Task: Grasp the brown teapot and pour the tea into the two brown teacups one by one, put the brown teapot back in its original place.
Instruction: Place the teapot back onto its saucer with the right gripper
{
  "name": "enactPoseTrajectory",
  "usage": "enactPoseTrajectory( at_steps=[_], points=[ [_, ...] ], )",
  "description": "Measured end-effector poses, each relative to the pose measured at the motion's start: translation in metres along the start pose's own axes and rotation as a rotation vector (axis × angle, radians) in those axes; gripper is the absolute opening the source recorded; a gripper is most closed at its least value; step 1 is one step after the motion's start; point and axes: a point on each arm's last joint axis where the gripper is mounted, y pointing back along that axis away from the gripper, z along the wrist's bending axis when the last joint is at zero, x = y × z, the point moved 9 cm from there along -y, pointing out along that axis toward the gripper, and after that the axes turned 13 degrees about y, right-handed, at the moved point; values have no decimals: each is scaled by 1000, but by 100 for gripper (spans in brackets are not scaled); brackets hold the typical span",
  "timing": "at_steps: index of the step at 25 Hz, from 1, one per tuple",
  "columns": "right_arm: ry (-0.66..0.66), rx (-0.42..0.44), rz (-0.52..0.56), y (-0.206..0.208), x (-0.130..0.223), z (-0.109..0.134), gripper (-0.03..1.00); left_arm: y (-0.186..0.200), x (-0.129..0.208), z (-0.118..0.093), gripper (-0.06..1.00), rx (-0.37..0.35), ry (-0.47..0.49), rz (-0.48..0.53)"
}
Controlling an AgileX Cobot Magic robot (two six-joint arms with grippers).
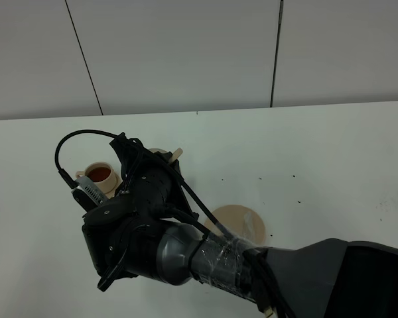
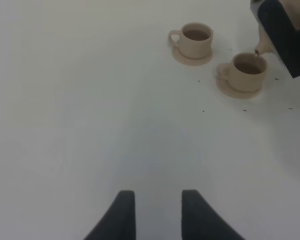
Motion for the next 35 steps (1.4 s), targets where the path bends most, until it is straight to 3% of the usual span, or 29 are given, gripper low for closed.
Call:
enactPoseTrajectory(
  at_steps=[26, 35],
  points=[
    [3, 1, 1, 0, 0, 0, 9, 0, 0, 0, 30, 0, -1, 0],
    [-78, -19, -19, 0, -4, 3, 9, 0, 0, 0, 30, 0, -1, 0]
  ],
)
